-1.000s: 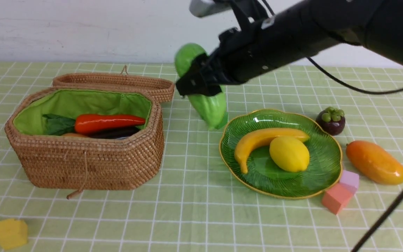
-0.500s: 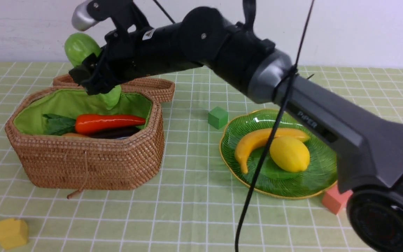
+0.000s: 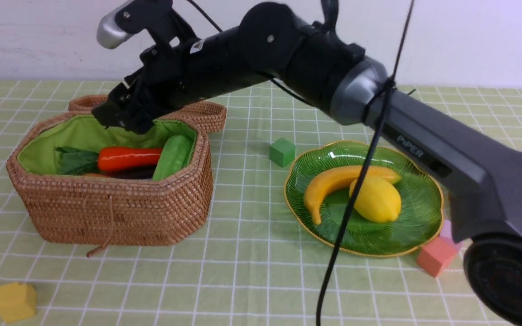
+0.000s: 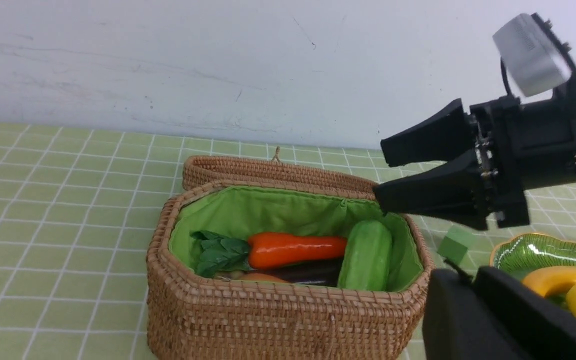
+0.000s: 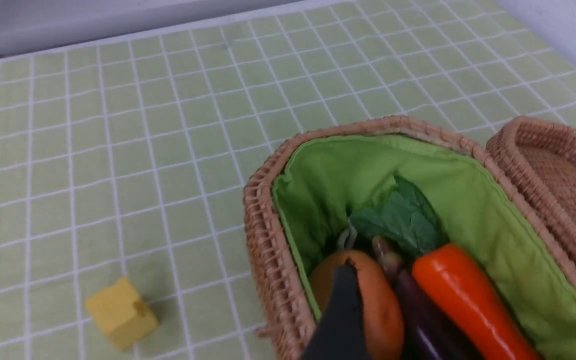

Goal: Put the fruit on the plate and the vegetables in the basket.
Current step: Take a chayote with your right arm and place it on the basket on the left, then use the right arm to grab a mango and put it into the right plate

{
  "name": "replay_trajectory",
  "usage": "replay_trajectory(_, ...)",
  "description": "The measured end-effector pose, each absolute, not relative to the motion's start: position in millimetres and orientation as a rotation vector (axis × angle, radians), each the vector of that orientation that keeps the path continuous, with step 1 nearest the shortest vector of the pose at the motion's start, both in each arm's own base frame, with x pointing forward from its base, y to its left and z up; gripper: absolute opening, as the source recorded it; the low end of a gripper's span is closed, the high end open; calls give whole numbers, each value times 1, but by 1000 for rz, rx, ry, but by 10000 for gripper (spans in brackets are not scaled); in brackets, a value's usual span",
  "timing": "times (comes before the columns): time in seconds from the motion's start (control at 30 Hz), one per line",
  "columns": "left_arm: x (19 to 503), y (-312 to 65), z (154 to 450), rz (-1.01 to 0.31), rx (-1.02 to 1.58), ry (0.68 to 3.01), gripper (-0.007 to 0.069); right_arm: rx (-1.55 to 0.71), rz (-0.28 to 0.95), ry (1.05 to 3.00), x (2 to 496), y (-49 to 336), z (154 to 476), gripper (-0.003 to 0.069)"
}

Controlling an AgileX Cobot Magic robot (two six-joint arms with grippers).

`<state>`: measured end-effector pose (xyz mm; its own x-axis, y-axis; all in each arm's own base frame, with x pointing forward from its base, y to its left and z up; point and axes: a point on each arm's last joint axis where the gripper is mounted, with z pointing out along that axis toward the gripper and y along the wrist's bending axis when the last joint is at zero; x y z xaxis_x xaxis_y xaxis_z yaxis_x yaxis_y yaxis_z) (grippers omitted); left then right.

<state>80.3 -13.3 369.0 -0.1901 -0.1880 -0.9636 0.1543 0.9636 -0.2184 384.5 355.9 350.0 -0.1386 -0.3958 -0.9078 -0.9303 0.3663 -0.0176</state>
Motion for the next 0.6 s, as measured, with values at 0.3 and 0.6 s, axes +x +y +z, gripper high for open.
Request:
replay_trajectory(0.3, 73, -33, 365, -487, 153, 1784, 46, -1095, 592, 2076, 359, 262, 422, 55)
replay_trajectory(0.6, 61, -53, 367, -672, 409, 1750, 46, -821, 252, 2308, 354, 188, 428, -18)
